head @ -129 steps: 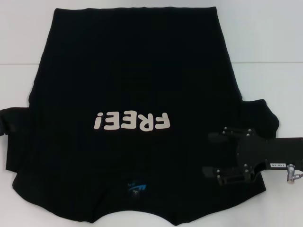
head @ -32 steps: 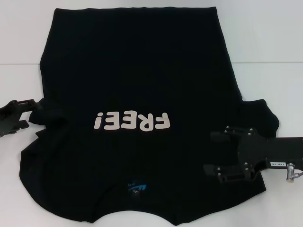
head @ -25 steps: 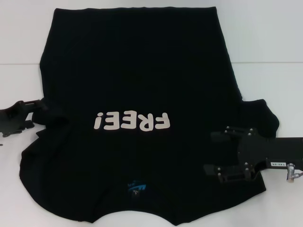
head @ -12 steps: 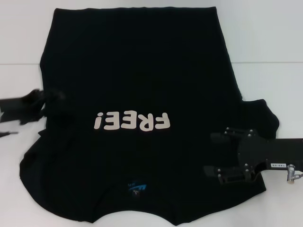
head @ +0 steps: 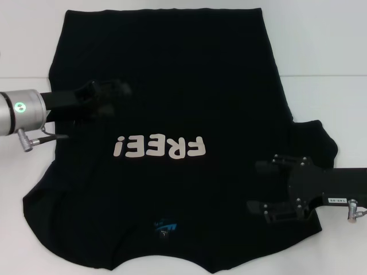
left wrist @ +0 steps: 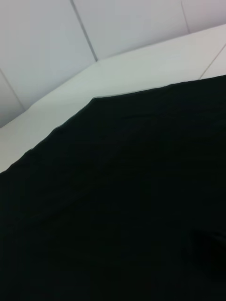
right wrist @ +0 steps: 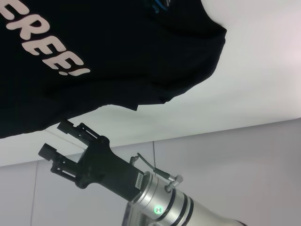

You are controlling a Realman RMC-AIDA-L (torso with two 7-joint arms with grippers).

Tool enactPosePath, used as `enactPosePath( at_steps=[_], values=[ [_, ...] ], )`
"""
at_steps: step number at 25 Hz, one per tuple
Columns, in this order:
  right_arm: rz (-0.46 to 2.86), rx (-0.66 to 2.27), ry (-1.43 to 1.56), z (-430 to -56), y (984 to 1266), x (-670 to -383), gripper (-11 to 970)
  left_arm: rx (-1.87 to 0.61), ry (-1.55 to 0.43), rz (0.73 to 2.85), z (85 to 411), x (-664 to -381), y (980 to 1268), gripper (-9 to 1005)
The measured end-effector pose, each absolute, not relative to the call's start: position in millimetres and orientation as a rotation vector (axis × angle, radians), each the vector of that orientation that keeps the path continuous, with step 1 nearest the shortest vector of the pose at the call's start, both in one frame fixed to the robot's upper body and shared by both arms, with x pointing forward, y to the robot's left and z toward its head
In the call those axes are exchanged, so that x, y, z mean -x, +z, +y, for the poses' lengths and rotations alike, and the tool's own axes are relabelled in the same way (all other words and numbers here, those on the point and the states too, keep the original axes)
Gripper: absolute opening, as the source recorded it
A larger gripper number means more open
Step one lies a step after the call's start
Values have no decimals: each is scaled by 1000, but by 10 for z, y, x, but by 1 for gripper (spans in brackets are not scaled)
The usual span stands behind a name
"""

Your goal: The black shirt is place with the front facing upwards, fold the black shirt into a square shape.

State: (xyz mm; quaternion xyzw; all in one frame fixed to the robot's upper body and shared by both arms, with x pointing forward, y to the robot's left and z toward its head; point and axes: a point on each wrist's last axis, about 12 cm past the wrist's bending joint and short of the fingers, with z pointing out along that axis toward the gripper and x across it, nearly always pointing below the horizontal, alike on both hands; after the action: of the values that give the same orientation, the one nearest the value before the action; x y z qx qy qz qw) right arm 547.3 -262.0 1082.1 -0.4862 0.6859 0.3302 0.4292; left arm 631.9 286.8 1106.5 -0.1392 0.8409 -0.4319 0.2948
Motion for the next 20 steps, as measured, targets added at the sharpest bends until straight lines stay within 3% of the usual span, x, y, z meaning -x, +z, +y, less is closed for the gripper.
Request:
enactPosePath(
  at_steps=[11,20],
  values=[
    [1713,1202,817,-2635,10824,-5479,934,435,-1081,2290,3687,-5807,10941,745],
    [1711,1205,817,-2634,10824,-5478,934,487,-968,2305,3730,-5707,10711,745]
  ],
)
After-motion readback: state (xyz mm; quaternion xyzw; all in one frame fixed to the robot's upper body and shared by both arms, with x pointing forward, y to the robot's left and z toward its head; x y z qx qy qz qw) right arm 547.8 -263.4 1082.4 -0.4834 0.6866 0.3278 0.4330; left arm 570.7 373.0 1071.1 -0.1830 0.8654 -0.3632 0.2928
